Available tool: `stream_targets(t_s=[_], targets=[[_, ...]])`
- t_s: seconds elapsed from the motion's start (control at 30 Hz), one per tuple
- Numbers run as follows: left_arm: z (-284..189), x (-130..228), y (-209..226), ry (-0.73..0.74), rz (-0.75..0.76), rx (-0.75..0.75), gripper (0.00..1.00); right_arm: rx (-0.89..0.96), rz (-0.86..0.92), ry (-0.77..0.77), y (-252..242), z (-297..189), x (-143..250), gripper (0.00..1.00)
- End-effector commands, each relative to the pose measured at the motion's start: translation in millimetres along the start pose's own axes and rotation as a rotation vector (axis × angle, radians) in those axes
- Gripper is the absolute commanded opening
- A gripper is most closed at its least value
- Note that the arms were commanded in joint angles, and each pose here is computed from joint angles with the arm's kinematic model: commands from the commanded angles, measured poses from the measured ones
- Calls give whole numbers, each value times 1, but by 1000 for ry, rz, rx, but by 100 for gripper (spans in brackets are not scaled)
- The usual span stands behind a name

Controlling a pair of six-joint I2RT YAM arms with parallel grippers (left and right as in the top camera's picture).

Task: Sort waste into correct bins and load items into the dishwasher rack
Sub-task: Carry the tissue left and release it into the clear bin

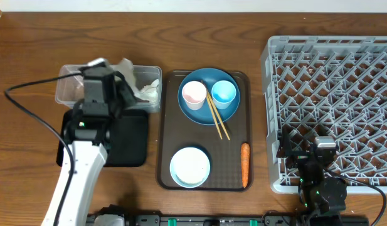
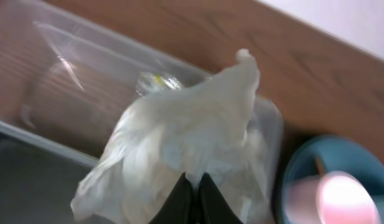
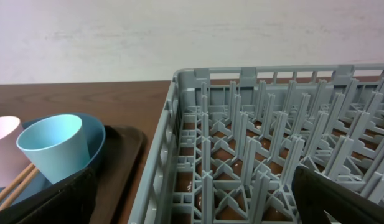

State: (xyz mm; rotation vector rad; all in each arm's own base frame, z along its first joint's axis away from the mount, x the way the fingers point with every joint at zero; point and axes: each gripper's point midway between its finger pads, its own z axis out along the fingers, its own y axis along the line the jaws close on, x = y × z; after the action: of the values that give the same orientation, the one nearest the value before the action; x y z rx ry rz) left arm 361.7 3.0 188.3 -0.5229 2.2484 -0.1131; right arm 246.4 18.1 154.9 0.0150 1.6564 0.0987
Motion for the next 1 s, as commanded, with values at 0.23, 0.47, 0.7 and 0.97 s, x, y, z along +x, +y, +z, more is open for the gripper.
stream_targets(t_s=[0.23, 0.47, 0.7, 0.97], targets=[[69, -6, 41, 8, -48, -148, 7, -1, -7, 5, 1, 0, 2, 99], [83, -3, 50, 21, -54, -168, 55, -1, -7, 5, 1, 0, 2, 99], [62, -25, 42, -56, -54, -133, 79, -1, -7, 5, 1, 0, 2, 99], [-20, -24, -12, -24, -59, 197, 84, -1, -7, 5, 1, 0, 2, 99]])
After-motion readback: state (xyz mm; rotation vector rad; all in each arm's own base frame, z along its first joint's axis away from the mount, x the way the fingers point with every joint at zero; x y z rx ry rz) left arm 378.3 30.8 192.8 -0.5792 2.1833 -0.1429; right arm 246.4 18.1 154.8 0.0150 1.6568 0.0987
